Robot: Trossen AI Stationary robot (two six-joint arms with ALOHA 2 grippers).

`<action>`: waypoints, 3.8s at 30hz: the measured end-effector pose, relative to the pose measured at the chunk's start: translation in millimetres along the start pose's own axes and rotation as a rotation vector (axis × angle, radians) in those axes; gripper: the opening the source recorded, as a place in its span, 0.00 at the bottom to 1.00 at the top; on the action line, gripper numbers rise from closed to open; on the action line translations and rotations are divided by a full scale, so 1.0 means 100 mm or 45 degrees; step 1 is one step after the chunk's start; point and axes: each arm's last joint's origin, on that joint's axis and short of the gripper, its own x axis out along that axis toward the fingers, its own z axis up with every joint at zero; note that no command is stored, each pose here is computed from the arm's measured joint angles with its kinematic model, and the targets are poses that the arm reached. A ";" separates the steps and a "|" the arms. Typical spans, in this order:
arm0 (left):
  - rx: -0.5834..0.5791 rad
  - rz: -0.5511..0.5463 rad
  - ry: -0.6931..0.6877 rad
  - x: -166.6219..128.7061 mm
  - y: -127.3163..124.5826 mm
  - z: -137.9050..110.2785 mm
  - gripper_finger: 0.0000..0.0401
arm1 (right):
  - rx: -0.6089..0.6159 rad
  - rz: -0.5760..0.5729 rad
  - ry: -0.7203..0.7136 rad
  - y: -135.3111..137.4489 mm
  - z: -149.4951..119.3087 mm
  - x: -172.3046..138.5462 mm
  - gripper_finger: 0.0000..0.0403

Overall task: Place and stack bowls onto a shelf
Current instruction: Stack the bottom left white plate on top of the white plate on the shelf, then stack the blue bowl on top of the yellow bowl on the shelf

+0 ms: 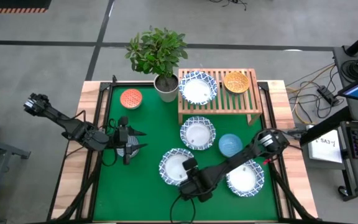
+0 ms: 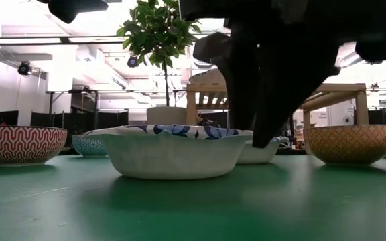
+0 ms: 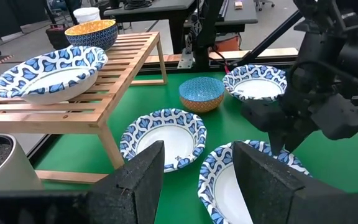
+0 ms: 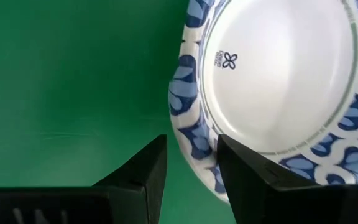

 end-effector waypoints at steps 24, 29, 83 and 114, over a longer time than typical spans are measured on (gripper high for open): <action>0.004 0.000 0.000 0.00 0.00 0.00 0.43 | -0.082 -0.199 -0.216 -0.31 0.27 -1.18 0.03; 0.011 -0.001 -0.001 0.00 0.00 0.00 0.43 | -0.034 -0.378 -0.285 -0.50 0.10 -1.65 0.03; 0.050 -0.001 -0.004 0.00 0.00 0.01 0.43 | 0.567 -0.556 0.223 -2.47 -1.21 -1.51 0.34; -0.286 0.066 0.031 0.07 -0.03 -0.04 0.43 | 0.526 -0.359 -0.668 -0.67 -1.16 -1.68 0.28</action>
